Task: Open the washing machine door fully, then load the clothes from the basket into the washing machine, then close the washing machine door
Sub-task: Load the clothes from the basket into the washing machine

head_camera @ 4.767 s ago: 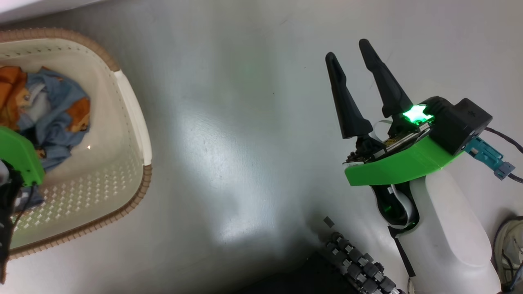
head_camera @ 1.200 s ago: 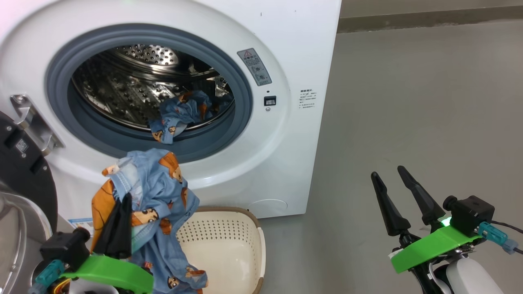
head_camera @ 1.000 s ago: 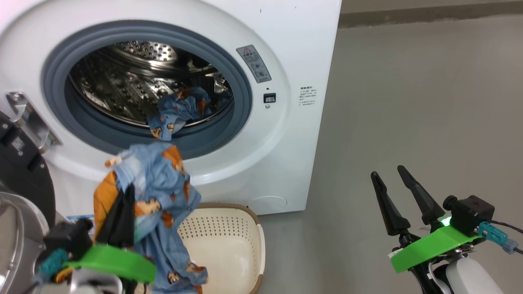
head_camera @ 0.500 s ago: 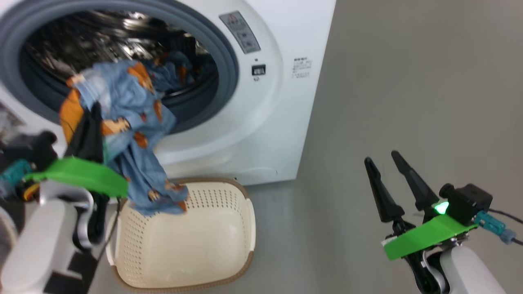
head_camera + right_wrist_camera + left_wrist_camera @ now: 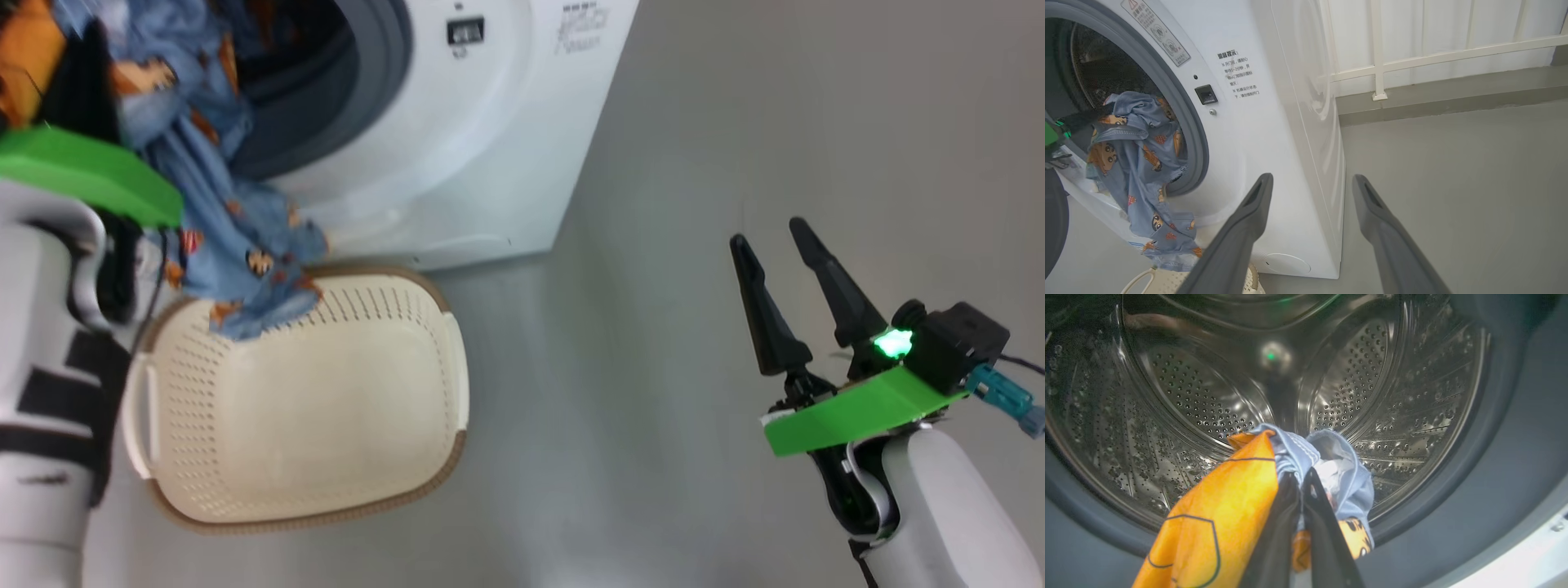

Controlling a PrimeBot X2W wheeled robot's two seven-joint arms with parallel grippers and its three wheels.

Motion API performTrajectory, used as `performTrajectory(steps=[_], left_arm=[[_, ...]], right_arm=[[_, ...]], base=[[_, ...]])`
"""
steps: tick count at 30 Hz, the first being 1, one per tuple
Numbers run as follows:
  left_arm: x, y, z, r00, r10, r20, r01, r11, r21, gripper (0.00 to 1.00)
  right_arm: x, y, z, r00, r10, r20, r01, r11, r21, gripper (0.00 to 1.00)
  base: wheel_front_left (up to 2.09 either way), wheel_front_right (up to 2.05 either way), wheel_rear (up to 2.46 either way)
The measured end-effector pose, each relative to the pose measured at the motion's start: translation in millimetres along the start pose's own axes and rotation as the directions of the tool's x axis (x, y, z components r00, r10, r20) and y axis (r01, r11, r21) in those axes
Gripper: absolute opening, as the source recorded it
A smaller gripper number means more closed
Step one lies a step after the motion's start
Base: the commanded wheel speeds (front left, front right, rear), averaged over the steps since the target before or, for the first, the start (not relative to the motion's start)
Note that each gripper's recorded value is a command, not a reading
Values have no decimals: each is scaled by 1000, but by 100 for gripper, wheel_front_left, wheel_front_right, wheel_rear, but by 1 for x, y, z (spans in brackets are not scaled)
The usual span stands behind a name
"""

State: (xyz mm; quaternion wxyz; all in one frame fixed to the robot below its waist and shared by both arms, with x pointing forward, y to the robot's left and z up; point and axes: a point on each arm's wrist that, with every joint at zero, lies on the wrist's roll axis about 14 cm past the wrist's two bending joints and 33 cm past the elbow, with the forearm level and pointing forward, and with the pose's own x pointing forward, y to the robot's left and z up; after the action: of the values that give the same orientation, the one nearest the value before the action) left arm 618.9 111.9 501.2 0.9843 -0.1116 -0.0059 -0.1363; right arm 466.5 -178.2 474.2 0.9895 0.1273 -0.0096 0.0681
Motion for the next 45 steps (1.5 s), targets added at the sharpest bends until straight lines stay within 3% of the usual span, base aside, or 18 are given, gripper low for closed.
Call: performTrajectory(steps=[17, 27, 28, 29, 32, 45], left_arm=[[96, 14, -68, 998, -17, -67, 20, 999, 43, 0], [126, 1, -30, 991, -29, 128, 29, 1000, 6, 0], [125, 2, -37, 994, -20, 106, 20, 1000, -4, 39], [123, 3, -47, 997, -11, 75, 11, 1000, -10, 100], [115, 5, -66, 1000, 4, 4, -4, 1000, -10, 100], [90, 13, -60, 999, 30, -25, -30, 999, -13, 100]], right_arm=[[3, -43, -65, 983, -118, -138, 116, 993, -26, 100], [6, -53, -76, 977, -144, -157, 140, 989, -40, 100], [7, -53, -74, 978, -142, -152, 137, 990, -43, 100], [8, -52, -73, 979, -140, -150, 135, 990, -44, 100], [8, -50, -71, 980, -135, -146, 130, 991, -41, 100], [14, -36, -55, 990, -97, -104, 95, 995, -24, 100]], base=[[0, 0, 0], [0, 0, 0], [0, 0, 0], [0, 0, 0], [0, 0, 0], [0, 0, 0]])
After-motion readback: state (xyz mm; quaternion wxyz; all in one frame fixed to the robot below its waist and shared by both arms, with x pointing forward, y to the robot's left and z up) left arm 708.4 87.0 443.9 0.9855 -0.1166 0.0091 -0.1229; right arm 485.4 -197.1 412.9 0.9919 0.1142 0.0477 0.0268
